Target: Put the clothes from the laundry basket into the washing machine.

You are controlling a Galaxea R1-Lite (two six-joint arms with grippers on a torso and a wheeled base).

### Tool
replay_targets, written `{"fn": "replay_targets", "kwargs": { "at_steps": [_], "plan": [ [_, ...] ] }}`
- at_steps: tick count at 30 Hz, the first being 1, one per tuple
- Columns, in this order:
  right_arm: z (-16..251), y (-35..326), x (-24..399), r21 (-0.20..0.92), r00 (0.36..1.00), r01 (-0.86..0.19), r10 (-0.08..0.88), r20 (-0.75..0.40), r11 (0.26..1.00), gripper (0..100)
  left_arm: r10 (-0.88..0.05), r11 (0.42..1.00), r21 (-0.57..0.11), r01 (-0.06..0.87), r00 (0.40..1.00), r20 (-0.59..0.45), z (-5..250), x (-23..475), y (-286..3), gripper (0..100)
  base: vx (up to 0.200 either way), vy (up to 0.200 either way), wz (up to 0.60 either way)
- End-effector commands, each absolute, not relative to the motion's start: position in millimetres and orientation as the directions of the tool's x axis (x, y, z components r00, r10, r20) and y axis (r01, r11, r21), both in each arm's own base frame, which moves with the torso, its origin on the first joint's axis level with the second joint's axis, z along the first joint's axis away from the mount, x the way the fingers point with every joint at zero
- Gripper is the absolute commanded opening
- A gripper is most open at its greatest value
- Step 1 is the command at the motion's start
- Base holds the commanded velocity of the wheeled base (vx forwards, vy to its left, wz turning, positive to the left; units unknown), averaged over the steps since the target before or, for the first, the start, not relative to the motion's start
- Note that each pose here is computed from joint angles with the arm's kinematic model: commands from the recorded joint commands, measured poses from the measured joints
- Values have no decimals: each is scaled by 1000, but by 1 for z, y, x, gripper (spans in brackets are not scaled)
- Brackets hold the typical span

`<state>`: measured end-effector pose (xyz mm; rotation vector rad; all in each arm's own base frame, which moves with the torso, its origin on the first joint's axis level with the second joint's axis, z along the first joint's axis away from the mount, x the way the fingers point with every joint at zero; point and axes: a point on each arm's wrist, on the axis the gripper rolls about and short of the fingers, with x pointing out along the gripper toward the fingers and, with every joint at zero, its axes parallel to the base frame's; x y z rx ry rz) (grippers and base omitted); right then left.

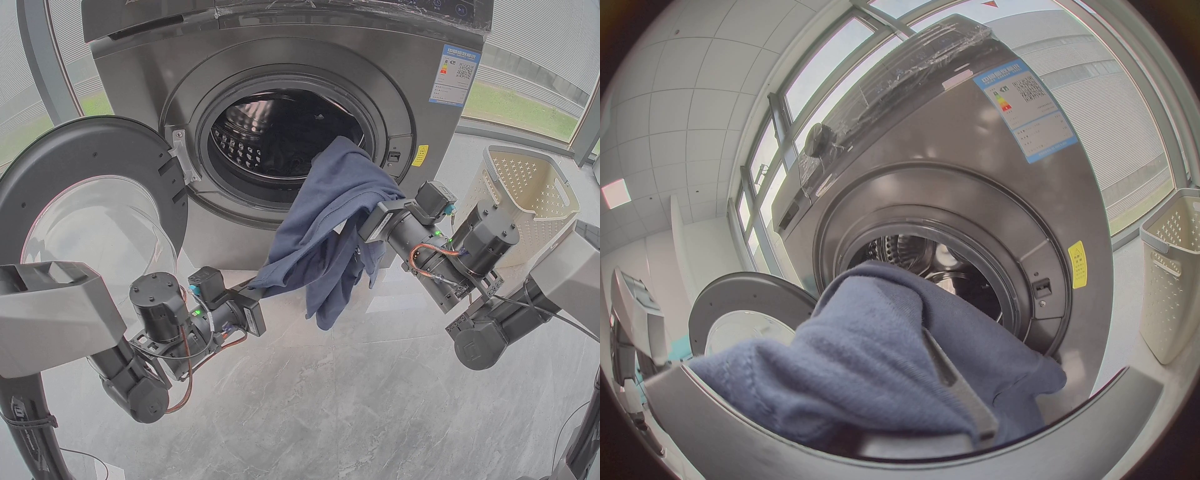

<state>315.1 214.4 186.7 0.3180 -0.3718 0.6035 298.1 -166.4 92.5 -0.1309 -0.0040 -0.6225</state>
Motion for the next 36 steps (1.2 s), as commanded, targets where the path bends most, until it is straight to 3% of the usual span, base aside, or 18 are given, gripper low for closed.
{"fn": "replay_targets", "kwargs": {
  "at_steps": [1,4,5,16,21,26,31,36],
  "plan": [
    [193,219,313,180,748,-612,490,448,770,0,-591,800,-130,586,807,0,72,307,-176,0,0,0,0],
    [193,219,313,180,748,-612,490,448,770,0,-592,799,-129,588,806,6,73,307,-176,0,0,0,0],
    [193,219,313,180,748,-612,490,448,770,0,-592,799,-129,588,806,6,73,307,-176,100,0,0,0],
    [186,223,324,183,755,-602,481,445,777,0,-655,752,-130,646,755,-37,82,264,-179,100,0,0,0],
    [176,226,330,186,764,-597,481,430,781,0,-699,703,-117,701,712,62,116,245,-180,100,0,0,0],
    [175,227,332,186,765,-595,480,430,782,0,-755,639,-106,762,648,100,129,234,-182,100,0,0,0],
    [176,231,330,186,760,-602,487,430,776,0,-763,628,-107,771,637,109,125,245,-196,100,0,0,0],
    [178,239,325,192,755,-610,490,435,769,0,-762,634,-113,765,643,78,100,271,-215,100,0,0,0]
  ]
}}
